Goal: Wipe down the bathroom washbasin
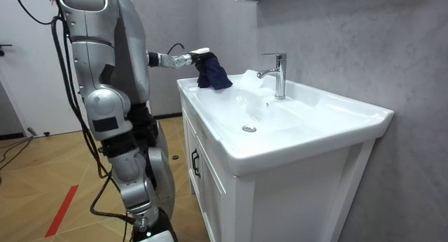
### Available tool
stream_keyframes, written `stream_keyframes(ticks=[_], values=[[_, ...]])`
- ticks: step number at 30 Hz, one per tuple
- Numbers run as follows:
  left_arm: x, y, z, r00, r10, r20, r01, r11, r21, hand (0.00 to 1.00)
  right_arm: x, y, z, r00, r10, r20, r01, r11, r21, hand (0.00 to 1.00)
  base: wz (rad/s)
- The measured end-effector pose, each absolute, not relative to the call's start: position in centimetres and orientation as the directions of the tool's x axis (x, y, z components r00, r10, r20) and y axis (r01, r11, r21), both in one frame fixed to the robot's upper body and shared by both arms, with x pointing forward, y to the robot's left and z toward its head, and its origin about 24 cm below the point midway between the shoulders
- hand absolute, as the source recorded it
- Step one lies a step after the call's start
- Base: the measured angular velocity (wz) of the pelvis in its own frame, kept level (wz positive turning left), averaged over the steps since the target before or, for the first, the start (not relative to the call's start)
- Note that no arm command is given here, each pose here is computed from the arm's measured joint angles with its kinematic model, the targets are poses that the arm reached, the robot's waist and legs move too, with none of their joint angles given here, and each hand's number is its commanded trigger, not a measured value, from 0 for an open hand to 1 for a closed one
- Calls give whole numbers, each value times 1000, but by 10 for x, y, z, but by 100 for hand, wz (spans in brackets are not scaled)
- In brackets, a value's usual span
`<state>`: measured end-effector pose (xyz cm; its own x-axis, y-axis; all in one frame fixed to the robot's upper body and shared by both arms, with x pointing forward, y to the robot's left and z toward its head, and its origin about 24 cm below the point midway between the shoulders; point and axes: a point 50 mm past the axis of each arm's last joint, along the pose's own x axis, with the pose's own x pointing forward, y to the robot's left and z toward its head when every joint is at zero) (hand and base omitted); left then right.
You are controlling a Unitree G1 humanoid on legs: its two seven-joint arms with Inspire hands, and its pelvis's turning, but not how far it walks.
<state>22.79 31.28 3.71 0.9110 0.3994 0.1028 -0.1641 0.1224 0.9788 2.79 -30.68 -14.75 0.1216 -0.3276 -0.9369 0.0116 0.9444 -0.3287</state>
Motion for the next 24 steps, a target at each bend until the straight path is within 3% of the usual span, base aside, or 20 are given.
stream_keyframes(ticks=[24], values=[[223, 311, 23, 895, 442, 65, -140, 140, 980, 100, 29, -300, -150, 121, -337, -934, -8, 940, -341, 0, 1]])
